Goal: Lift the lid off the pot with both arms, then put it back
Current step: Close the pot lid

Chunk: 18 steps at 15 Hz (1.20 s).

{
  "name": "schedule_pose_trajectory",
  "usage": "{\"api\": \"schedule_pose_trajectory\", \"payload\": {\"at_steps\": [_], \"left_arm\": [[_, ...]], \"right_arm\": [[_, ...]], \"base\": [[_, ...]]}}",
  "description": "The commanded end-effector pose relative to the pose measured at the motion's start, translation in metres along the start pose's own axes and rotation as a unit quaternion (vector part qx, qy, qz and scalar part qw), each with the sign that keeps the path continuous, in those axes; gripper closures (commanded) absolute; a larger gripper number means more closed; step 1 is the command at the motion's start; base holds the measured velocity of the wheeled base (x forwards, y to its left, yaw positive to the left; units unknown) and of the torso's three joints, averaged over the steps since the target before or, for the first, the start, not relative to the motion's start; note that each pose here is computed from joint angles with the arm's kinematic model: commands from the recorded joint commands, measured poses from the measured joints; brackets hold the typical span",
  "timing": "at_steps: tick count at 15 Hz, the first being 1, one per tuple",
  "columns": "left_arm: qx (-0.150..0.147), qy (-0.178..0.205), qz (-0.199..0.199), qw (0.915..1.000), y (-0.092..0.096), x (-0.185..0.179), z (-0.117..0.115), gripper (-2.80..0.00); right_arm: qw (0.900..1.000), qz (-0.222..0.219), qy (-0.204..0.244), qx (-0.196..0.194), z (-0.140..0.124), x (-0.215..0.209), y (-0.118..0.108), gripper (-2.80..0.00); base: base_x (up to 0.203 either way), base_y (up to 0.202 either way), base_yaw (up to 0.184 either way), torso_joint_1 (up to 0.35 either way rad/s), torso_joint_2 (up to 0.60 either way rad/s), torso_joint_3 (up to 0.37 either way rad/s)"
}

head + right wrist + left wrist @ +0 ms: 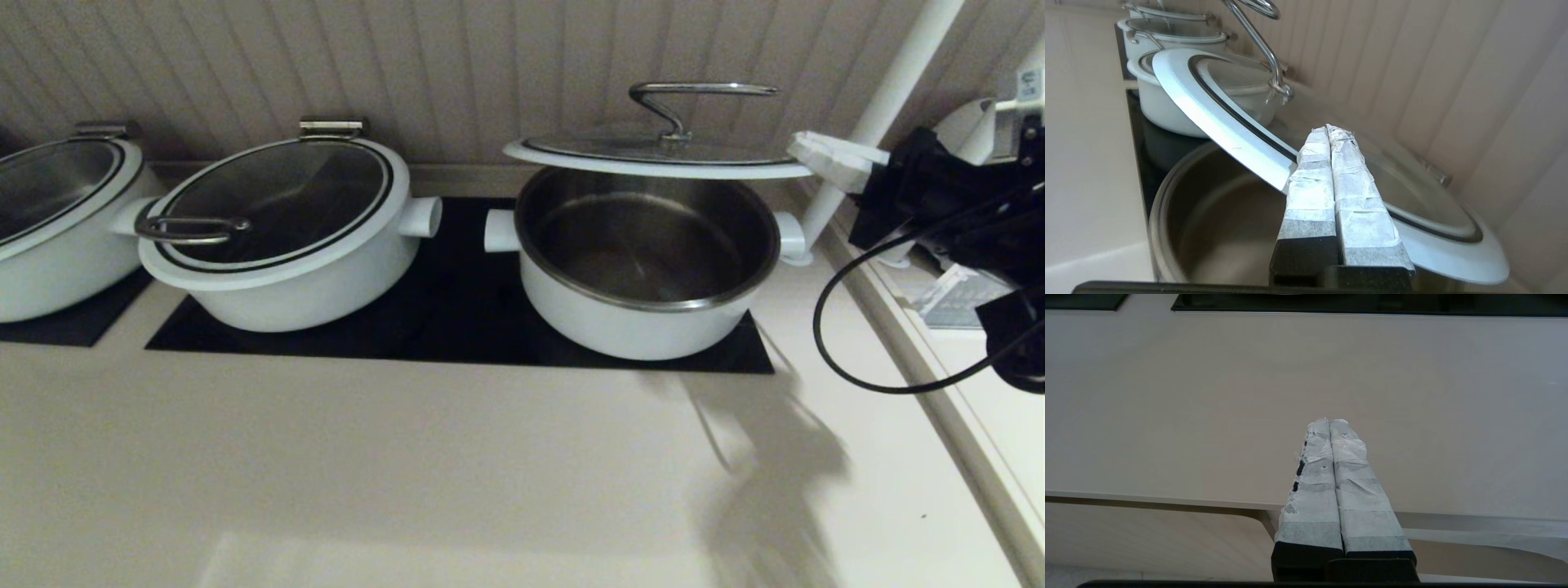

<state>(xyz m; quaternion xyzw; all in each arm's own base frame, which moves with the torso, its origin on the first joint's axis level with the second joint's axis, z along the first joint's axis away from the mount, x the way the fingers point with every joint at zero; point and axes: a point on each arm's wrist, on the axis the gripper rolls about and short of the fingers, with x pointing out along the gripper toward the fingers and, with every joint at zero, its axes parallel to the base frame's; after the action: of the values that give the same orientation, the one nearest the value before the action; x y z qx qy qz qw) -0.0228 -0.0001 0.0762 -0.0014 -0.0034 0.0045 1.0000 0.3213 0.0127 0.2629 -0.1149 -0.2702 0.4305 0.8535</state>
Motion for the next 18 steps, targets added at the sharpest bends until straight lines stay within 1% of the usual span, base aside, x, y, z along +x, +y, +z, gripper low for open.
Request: {"api": "schedule_pose_trajectory", "payload": {"at_steps": [1,5,8,14,18], "left_arm": [[0.0,0.0,0.0,1.0,0.0,0.0,0.0,0.0],[0.0,0.0,0.0,1.0,0.0,0.0,0.0,0.0],[0.0,0.0,0.0,1.0,0.0,0.0,0.0,0.0],[0.0,0.0,0.0,1.0,0.0,0.0,0.0,0.0],[0.0,0.0,0.0,1.0,0.0,0.0,0.0,0.0]], "right_arm": [[1.0,0.003,0.003,-0.002,-0.005,-0.003,0.004,0.0],[1.0,0.006,0.023,0.0,-0.016,-0.011,0.015,0.0],[1.0,0.007,0.027,0.001,-0.019,-0.014,0.019,0.0],[0.999,0.018,0.038,0.024,-0.026,-0.017,0.032,0.0],[0.998,0.021,0.056,0.033,-0.037,-0.023,0.042,0.0]], "base": [[0.0,0.0,0.0,0.0,0.0,0.0],[0.0,0.0,0.0,0.0,0.0,0.0],[0.0,0.0,0.0,0.0,0.0,0.0],[0.0,0.0,0.0,0.0,0.0,0.0],[0.0,0.0,0.0,0.0,0.0,0.0]]}}
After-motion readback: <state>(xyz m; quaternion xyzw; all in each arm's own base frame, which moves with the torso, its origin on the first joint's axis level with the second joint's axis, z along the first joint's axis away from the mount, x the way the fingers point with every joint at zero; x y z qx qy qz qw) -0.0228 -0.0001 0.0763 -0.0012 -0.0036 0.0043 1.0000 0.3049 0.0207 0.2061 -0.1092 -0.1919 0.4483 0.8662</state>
